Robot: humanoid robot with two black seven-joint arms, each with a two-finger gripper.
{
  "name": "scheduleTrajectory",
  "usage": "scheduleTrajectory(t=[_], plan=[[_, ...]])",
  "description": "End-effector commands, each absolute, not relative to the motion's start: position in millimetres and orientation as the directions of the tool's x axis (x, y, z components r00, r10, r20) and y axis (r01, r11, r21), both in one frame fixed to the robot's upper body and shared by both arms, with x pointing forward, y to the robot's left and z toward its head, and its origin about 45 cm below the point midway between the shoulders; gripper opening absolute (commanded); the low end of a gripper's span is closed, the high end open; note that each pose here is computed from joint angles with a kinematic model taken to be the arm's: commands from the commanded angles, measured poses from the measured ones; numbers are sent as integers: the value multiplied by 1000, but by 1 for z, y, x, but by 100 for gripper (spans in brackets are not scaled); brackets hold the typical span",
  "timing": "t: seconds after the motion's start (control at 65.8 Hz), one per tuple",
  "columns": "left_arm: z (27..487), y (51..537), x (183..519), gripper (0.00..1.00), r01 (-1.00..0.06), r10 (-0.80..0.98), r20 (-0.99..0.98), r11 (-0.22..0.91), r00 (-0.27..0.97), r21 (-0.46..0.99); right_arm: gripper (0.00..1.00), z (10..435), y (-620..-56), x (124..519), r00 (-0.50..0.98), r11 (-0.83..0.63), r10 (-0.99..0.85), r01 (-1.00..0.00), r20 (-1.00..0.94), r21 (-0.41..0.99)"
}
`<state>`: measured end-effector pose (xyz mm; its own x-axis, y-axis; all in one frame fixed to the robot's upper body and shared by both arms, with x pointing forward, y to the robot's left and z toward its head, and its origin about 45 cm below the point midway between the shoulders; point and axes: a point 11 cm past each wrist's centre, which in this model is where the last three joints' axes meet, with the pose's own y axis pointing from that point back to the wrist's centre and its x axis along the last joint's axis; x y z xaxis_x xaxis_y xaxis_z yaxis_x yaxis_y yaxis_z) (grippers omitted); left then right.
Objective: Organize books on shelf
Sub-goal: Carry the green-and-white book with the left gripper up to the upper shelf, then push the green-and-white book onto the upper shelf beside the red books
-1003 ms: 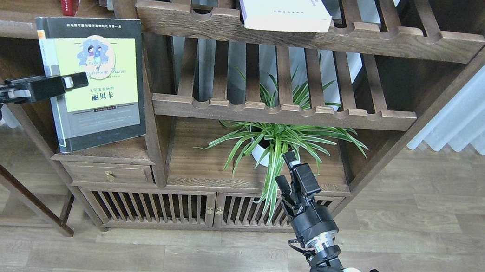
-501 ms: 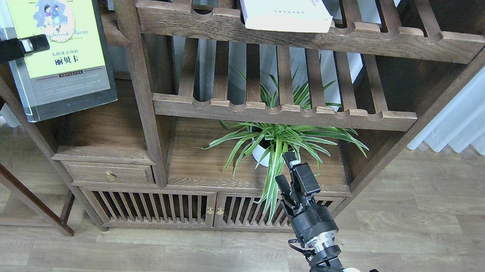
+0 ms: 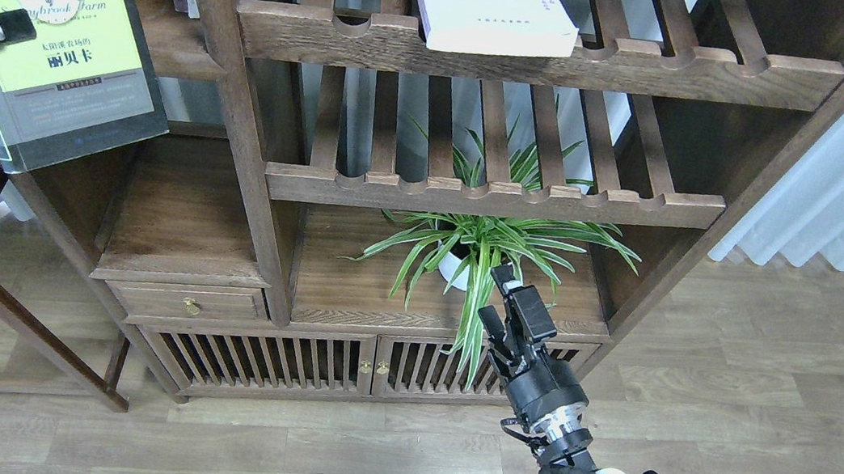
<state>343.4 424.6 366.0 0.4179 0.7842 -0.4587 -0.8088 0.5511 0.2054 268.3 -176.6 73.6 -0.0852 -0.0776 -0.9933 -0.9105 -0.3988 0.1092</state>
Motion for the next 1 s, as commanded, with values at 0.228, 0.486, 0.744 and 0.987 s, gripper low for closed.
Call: scheduleTrajectory(t=[0.228, 0.486, 0.744, 0.987], plan=[[404, 443, 359, 7, -854, 808, -418, 504, 415, 128, 99, 73, -176, 268, -85, -403, -78, -909, -993, 110], [418, 441, 369, 7, -861, 803, -411, 503, 431, 80, 99, 73, -174, 267, -83, -407, -78, -907, -993, 108], [405, 437, 389, 7, -872, 804, -419, 487, 423, 55, 99, 74, -174, 267, -81, -408, -76, -907, -994, 105], [397, 440, 398, 6, -884, 812, -424, 465, 401, 53, 99, 72, -174, 265, -87, -406, -76, -907, -993, 110]])
